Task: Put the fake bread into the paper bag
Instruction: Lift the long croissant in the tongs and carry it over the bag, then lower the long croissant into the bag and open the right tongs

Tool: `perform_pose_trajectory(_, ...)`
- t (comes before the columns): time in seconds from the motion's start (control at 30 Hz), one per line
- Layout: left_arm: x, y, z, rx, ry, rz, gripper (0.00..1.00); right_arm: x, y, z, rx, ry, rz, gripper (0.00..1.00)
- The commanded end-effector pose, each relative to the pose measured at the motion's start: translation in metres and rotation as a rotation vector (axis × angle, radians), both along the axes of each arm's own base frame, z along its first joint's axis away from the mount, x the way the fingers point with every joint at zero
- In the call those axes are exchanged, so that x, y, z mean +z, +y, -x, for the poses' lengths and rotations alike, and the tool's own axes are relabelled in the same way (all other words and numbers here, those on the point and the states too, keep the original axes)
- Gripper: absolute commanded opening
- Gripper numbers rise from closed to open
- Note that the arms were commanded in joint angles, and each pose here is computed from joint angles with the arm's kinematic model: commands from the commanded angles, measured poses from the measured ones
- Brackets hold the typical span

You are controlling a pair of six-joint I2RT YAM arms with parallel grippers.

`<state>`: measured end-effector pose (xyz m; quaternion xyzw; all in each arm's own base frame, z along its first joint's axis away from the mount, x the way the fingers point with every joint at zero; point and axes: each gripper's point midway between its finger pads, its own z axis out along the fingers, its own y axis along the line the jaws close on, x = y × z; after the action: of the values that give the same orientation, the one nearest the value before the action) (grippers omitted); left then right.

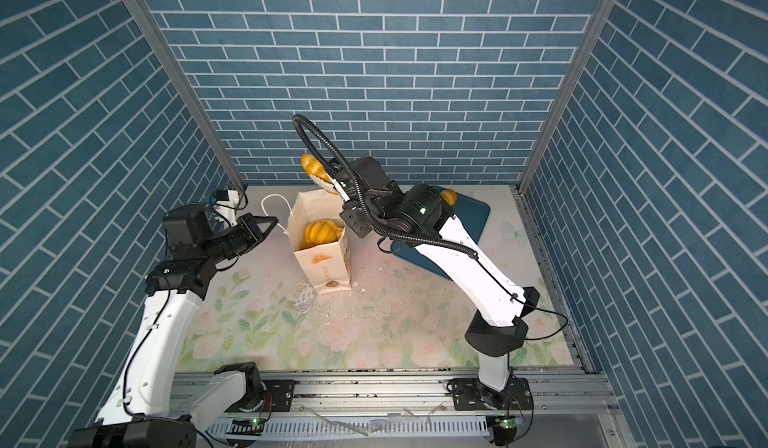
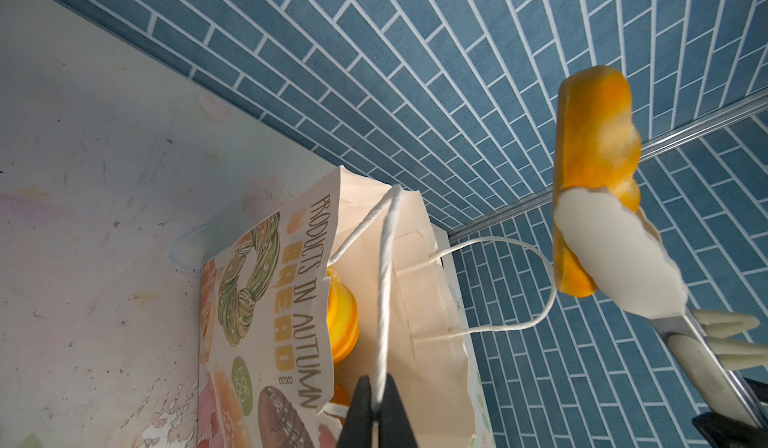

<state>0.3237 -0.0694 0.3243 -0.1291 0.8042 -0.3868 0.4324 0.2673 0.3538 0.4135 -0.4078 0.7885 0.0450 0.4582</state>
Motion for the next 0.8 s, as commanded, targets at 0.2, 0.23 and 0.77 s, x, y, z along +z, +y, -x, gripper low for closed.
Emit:
perform_pose_trajectory(0.2, 0.004, -0.001, 0.007, -0.006, -0.033, -0.001, 0.08, -0.024, 0.015, 0.011, 0.025, 0.066, 0.040, 0.32)
perform_pose_trajectory(0.23, 0.004, -0.001, 0.007, -0.007, -0.032, -0.001, 0.08, -0.028, 0.016, 0.012, 0.031, 0.077, 0.048, 0.32)
perform_pose_trajectory(0.77, 0.002, -0.001, 0.006, -0.005, -0.026, -0.004, 0.08, -0.060, 0.025, 0.019, 0.064, 0.135, 0.118, 0.36)
